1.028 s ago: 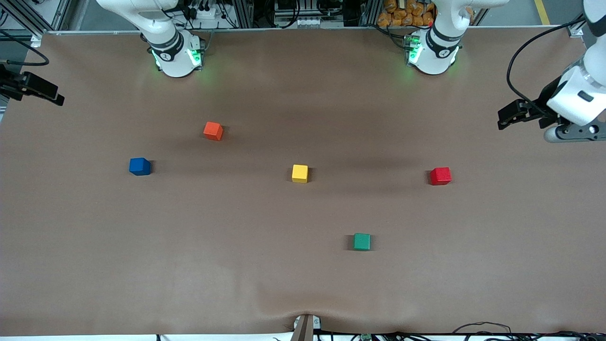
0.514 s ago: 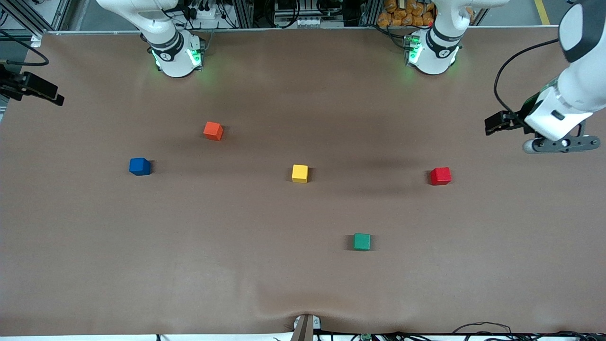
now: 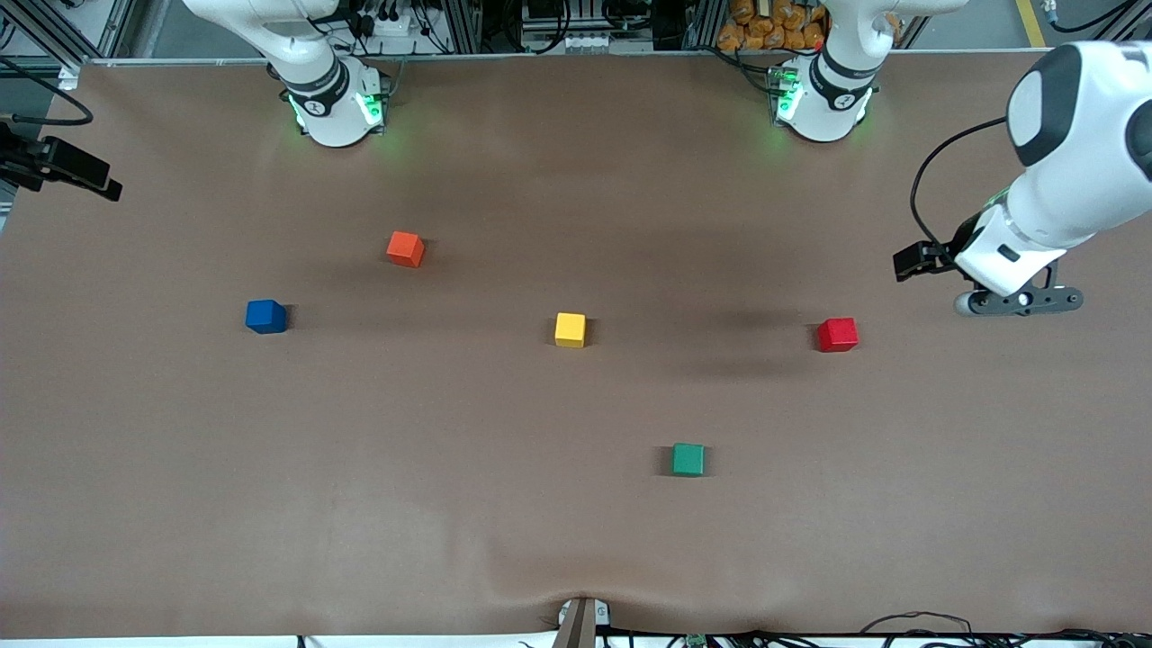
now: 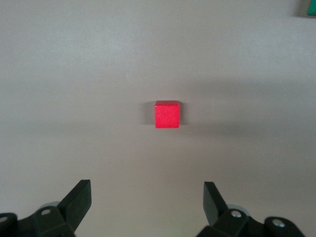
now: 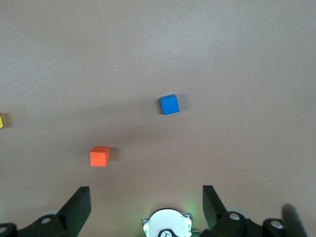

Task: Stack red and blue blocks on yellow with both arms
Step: 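Move the left gripper down toward the red cube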

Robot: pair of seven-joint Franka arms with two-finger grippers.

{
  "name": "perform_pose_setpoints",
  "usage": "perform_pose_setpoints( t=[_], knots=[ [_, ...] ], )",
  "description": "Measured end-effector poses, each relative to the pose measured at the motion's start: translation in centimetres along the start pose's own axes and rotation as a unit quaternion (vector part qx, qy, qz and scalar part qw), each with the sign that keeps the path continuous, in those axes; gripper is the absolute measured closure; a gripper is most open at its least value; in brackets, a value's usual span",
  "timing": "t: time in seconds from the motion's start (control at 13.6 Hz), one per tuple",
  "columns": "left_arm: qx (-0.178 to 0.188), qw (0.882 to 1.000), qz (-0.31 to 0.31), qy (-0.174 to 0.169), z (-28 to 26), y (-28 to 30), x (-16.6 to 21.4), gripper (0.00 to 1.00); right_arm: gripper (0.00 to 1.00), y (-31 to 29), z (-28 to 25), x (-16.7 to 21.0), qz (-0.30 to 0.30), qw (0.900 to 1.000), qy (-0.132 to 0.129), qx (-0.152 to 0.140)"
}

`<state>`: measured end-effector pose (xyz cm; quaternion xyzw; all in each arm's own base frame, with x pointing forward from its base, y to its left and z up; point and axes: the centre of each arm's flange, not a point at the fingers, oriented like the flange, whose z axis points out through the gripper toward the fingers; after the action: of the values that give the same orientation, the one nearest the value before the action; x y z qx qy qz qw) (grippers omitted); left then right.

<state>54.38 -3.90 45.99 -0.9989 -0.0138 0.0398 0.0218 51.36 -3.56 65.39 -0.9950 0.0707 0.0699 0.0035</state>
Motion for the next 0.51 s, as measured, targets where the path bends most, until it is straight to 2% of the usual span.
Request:
perform_pose_setpoints(
  t=[0.51],
  knots=[
    [-0.004, 1.0, -0.005, 0.021, 4.1, -0.5, 0.2, 0.0, 0.0, 0.0, 0.0, 0.0, 0.0, 1.0, 0.0, 0.0]
  ],
)
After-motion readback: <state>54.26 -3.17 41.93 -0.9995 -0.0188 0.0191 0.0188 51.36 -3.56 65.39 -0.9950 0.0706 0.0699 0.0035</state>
